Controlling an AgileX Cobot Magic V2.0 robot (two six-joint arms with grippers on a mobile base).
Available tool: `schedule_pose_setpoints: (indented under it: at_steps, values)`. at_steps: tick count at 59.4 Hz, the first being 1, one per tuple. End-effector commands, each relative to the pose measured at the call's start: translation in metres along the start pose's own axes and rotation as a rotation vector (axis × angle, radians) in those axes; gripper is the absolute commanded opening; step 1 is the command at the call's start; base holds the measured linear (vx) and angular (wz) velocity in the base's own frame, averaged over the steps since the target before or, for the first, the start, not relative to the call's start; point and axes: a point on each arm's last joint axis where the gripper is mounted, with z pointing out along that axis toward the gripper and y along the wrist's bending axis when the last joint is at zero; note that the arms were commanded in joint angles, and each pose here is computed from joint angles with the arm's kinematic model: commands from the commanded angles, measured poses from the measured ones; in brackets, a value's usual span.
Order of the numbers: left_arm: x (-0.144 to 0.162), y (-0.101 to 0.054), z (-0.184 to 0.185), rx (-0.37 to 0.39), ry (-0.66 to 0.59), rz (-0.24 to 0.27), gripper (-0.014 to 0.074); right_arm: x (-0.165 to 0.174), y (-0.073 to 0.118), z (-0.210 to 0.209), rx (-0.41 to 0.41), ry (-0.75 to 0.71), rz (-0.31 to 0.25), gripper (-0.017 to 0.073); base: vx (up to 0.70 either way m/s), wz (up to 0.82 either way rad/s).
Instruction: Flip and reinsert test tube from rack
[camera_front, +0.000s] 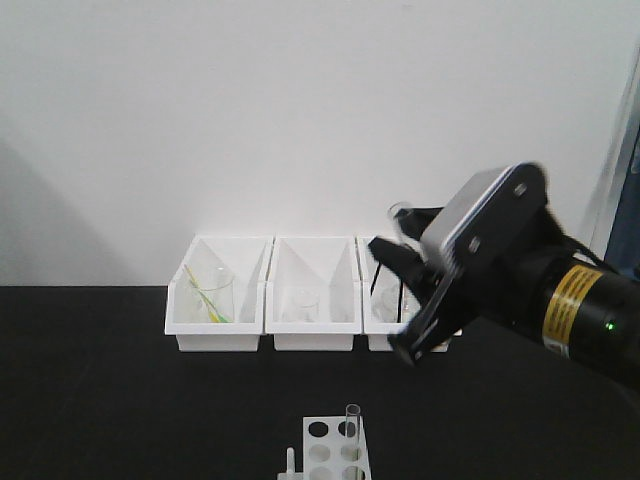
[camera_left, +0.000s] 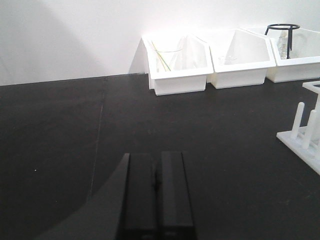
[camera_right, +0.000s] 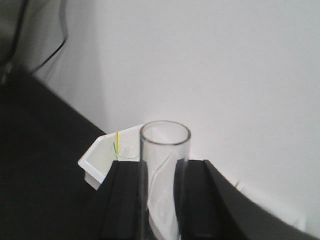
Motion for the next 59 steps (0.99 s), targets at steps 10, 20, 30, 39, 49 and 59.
schedule_pose_setpoints:
  at_steps: [10,20,30,39,49,59]
  values:
    - [-0.009,-0.001,-0.001,0.013,-0.090,-0.014,-0.0006,0.002,-0.003,-0.007,0.046,-0.036,0.347,-0.0010,0.00,0.00]
    - [-0.009,-0.001,-0.001,0.013,-0.090,-0.014,-0.0006,0.038,0.028,-0.017,-0.182,-0.227,0.298,-0.0010,0.00,0.00]
    - [-0.009,-0.001,-0.001,0.013,-0.090,-0.014,-0.0006,0.076,0.048,-0.021,-0.255,-0.385,0.121,-0.0010,0.00,0.00]
    - [-0.009,-0.001,-0.001,0.013,-0.090,-0.014,-0.0006,0.094,0.054,-0.009,-0.293,-0.380,0.126,-0.0010,0.00,0.00]
    - [-0.009,-0.001,-0.001,0.013,-0.090,-0.014,-0.0006,0.100,0.057,-0.005,-0.325,-0.444,0.172,-0.0010,0.00,0.00]
    - [-0.009,-0.001,-0.001,0.013,-0.090,-0.014,-0.0006,0.105,0.058,0.000,-0.340,-0.444,0.181,-0.0010,0.00,0.00]
